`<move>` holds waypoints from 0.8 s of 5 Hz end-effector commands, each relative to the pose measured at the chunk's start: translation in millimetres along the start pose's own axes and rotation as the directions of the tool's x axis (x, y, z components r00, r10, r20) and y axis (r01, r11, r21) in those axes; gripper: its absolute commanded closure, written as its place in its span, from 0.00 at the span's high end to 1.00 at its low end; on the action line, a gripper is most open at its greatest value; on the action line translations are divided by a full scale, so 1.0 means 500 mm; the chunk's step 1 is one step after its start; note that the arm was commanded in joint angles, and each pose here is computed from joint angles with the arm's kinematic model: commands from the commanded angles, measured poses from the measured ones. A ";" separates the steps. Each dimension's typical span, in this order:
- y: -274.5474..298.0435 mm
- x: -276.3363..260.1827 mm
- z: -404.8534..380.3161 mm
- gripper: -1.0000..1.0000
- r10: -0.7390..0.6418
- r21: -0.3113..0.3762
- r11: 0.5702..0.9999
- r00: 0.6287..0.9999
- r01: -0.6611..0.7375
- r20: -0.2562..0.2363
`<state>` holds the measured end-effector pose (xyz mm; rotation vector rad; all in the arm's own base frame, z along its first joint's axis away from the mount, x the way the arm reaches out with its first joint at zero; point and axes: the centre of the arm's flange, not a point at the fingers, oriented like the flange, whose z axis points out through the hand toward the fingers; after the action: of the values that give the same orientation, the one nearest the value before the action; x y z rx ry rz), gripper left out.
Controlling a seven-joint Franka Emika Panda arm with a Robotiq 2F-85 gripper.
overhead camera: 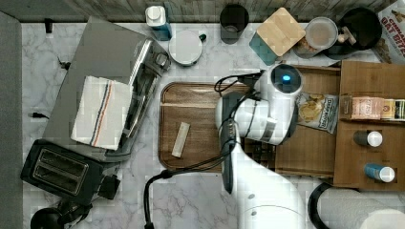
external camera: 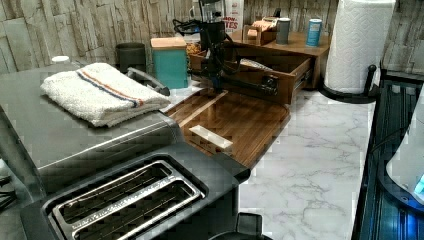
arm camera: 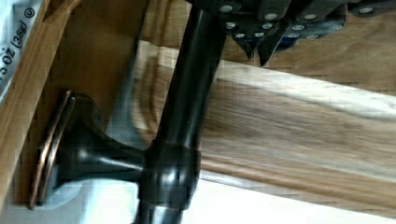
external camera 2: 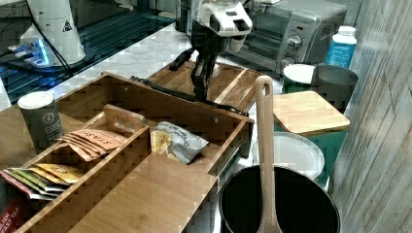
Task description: Close the drawer.
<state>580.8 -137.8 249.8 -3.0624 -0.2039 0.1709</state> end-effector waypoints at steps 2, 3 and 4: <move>0.531 -0.170 -0.148 0.00 0.084 -0.177 0.978 0.987 -0.108 -0.135; 0.581 -0.210 -0.152 0.00 0.136 -0.219 0.961 0.980 -0.166 -0.145; 0.542 -0.227 -0.161 0.00 0.233 -0.187 0.949 0.965 -0.253 -0.124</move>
<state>563.0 -311.5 247.1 -3.1272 -0.1183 0.0988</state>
